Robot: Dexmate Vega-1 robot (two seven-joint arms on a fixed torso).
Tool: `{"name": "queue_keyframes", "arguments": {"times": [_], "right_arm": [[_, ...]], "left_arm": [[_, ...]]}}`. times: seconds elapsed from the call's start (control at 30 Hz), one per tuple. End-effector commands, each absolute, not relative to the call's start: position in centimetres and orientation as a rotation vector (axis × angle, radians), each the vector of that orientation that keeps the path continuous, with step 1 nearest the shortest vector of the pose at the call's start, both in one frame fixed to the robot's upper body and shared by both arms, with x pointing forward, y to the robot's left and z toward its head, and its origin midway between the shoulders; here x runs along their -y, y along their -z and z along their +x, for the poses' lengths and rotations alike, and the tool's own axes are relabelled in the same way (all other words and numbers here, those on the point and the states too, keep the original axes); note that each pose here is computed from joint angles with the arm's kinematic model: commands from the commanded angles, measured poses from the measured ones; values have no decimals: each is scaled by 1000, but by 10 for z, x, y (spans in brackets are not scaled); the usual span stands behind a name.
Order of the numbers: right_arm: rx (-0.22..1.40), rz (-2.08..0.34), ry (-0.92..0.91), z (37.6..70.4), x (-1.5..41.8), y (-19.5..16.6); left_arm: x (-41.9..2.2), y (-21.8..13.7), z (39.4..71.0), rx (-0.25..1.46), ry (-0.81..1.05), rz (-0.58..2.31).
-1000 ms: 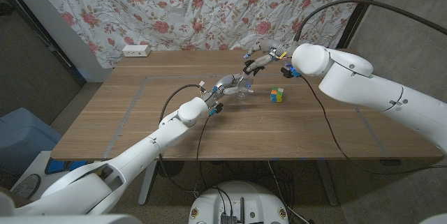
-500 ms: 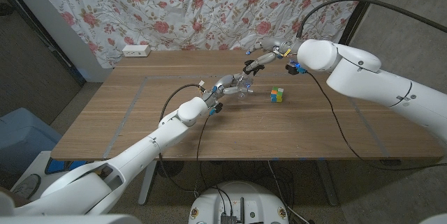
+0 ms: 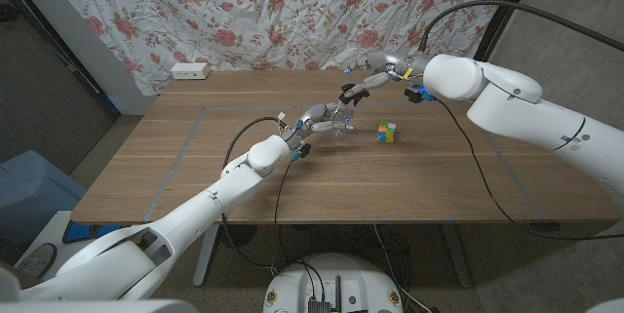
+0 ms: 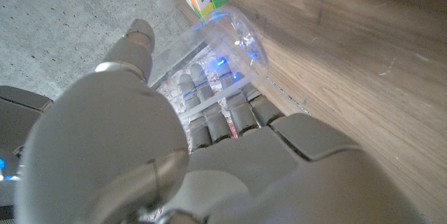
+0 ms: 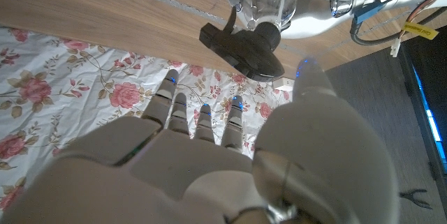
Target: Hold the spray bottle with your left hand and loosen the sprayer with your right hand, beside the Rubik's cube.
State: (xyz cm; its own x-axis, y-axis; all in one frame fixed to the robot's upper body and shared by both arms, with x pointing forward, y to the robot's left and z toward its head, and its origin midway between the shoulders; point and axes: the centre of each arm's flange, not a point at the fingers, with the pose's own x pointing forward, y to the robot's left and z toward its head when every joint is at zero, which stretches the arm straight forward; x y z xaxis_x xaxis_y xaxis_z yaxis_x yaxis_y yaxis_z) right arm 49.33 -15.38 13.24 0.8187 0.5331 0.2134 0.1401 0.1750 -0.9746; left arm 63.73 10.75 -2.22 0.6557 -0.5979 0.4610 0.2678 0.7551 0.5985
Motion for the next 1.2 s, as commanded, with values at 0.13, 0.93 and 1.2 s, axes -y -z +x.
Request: {"name": "queue_keyframes", "arguments": {"times": [0.13,0.93,1.2], "right_arm": [[641,-1439,-374,512,174,-129],[701,-1437,-320,531,179,-120],[687,-1446,-317,536,179,-115]], "left_arm": [[-106,18,637,703,531,530],[-110,19,637,695,523,533],[-109,17,638,696,527,534]]}}
